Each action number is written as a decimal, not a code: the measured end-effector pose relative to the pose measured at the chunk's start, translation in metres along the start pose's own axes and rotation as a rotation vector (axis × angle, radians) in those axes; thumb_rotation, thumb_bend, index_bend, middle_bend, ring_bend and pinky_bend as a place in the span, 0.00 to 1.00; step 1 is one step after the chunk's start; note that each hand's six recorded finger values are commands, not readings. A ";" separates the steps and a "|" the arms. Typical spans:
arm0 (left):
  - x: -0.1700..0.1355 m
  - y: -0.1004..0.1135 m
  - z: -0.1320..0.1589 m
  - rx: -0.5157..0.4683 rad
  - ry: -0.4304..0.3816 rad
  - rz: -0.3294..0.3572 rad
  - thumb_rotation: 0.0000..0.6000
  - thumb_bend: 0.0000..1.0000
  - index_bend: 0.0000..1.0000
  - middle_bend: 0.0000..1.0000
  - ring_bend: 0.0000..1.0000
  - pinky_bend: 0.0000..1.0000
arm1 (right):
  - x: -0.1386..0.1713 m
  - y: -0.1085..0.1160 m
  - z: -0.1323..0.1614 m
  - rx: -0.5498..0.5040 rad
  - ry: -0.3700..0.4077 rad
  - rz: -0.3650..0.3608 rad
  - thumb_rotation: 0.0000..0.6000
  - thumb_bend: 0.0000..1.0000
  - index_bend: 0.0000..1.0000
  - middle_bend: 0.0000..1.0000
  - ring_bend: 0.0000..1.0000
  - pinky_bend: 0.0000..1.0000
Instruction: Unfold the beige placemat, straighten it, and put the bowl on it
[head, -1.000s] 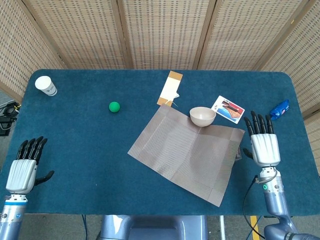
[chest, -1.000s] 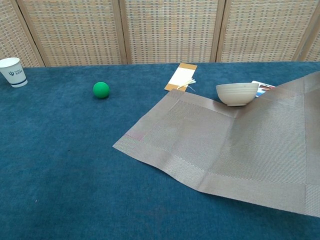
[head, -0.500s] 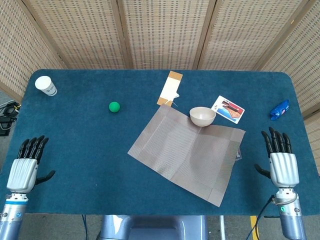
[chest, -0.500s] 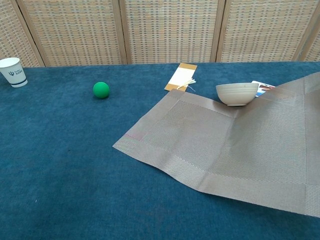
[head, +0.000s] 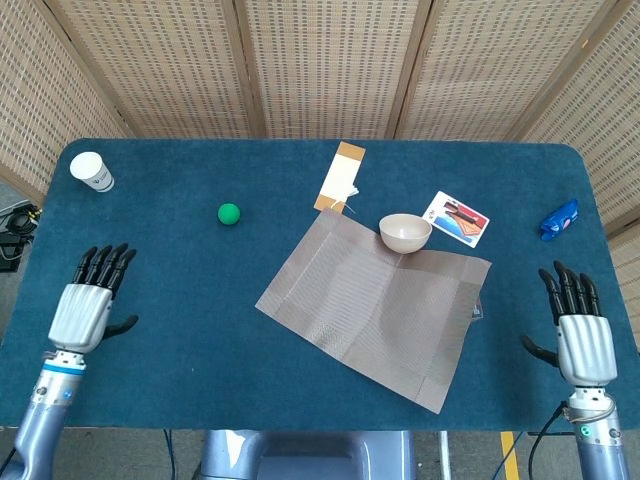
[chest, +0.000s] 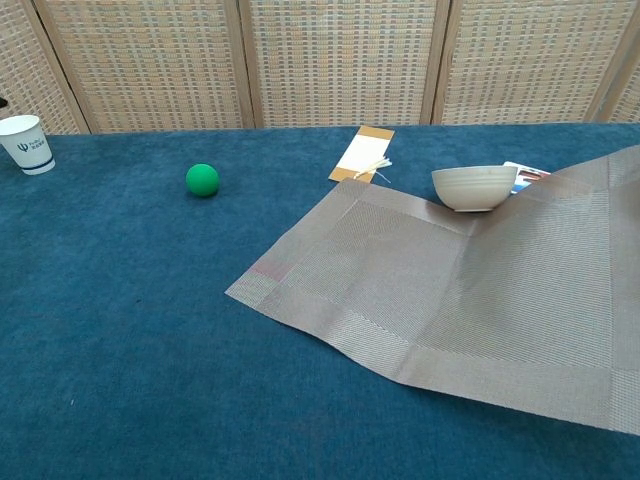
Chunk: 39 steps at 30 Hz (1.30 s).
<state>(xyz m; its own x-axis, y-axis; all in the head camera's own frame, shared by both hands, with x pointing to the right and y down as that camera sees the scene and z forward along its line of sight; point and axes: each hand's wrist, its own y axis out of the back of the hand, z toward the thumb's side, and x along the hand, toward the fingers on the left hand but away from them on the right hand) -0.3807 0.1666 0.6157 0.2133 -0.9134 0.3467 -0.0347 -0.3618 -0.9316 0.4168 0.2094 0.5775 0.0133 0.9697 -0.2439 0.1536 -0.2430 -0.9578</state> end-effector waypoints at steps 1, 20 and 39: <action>0.006 -0.001 0.005 0.013 -0.015 -0.006 1.00 0.05 0.02 0.00 0.00 0.00 | 0.000 0.001 0.000 -0.003 0.000 0.000 1.00 0.13 0.07 0.00 0.00 0.00; 0.099 -0.053 0.110 0.211 -0.225 -0.156 1.00 0.07 0.02 0.00 0.00 0.00 | 0.000 0.011 -0.004 -0.034 0.004 -0.006 1.00 0.13 0.09 0.00 0.00 0.00; 0.110 -0.093 0.172 0.255 -0.327 -0.226 1.00 0.07 0.02 0.00 0.00 0.00 | -0.007 0.009 -0.015 -0.046 -0.028 0.000 1.00 0.13 0.09 0.00 0.00 0.00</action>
<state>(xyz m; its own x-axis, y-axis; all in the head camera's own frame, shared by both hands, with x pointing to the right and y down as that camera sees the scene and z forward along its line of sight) -0.1860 0.1319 0.7222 0.4861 -0.6955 0.5292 0.2798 -0.4498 -0.8482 0.4331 0.2012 0.5728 -0.0142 0.9684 -0.2488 0.1985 -0.2412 -0.9500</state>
